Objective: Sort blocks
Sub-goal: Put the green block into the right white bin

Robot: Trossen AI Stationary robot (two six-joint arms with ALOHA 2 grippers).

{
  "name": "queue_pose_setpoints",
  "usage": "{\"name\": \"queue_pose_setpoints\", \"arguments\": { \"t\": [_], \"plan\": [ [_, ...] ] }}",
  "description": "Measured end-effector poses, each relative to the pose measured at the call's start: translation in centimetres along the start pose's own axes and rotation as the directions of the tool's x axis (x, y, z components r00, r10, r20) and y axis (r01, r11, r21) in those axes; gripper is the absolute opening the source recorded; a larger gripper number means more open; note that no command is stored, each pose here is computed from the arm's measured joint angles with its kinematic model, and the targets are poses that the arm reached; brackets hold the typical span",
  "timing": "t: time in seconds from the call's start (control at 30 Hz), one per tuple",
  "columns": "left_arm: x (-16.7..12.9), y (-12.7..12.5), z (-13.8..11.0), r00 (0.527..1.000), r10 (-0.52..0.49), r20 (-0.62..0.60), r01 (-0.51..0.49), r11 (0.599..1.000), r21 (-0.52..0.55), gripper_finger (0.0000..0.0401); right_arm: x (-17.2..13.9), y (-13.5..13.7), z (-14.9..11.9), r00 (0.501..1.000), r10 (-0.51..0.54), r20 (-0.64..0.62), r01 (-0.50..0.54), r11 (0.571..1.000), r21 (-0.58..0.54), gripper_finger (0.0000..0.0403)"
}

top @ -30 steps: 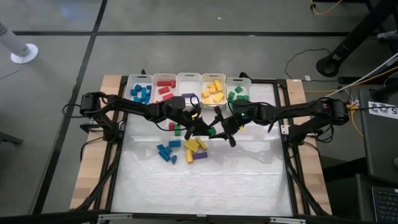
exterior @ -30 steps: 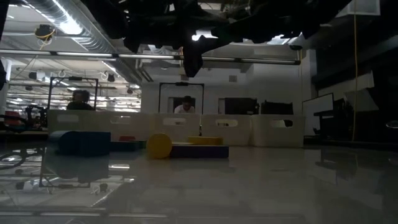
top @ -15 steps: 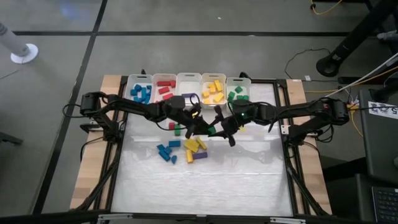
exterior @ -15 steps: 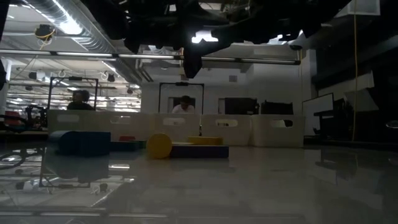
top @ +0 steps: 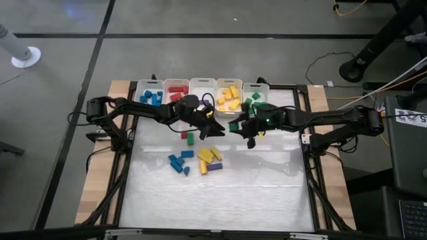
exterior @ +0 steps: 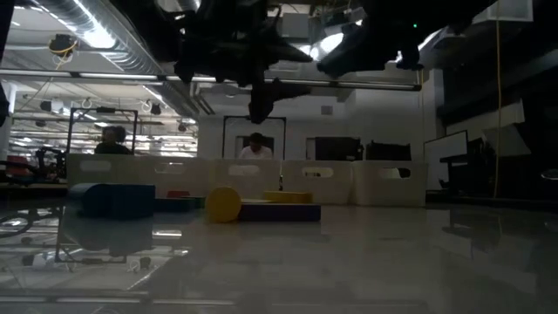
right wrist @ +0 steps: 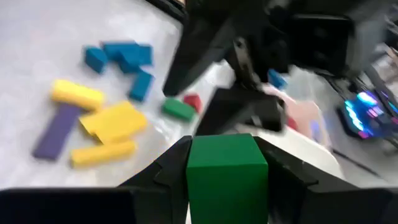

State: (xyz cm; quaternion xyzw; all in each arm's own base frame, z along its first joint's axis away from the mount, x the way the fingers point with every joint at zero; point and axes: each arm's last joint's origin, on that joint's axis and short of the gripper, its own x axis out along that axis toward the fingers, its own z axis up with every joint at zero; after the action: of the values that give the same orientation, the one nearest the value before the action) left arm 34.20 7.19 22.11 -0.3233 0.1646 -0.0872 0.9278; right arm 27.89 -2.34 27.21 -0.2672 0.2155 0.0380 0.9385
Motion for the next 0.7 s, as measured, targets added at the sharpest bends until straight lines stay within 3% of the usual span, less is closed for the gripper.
{"name": "queue_pose_setpoints", "arguments": {
  "t": [0.17, 0.37, 0.57, 0.7],
  "plan": [
    [-0.3, 0.7, -0.1, 0.999, 0.040, -0.029, -0.039, 0.998, 0.039, 0.0212, -2.1, -0.7, -0.5, 0.983, -0.122, -0.139, 0.119, 0.992, -0.035, 0.0144],
    [-0.3, 1.1, -1.0, 0.991, 0.074, -0.109, -0.063, 0.993, 0.102, 0.0212, -3.5, -3.2, -2.9, 0.892, -0.293, -0.344, 0.299, 0.954, -0.036, 0.0146],
    [0.0, 0.8, -2.6, 0.970, 0.099, -0.224, -0.058, 0.981, 0.183, 0.0212, -3.7, -5.4, -6.9, 0.829, -0.299, -0.473, 0.350, 0.936, 0.023, 0.0164],
    [0.4, -0.2, -4.4, 0.935, 0.102, -0.340, 0.002, 0.957, 0.291, 0.0212, -3.2, -6.5, -9.1, 0.787, -0.291, -0.545, 0.376, 0.926, 0.048, 0.0166]
  ]
}}
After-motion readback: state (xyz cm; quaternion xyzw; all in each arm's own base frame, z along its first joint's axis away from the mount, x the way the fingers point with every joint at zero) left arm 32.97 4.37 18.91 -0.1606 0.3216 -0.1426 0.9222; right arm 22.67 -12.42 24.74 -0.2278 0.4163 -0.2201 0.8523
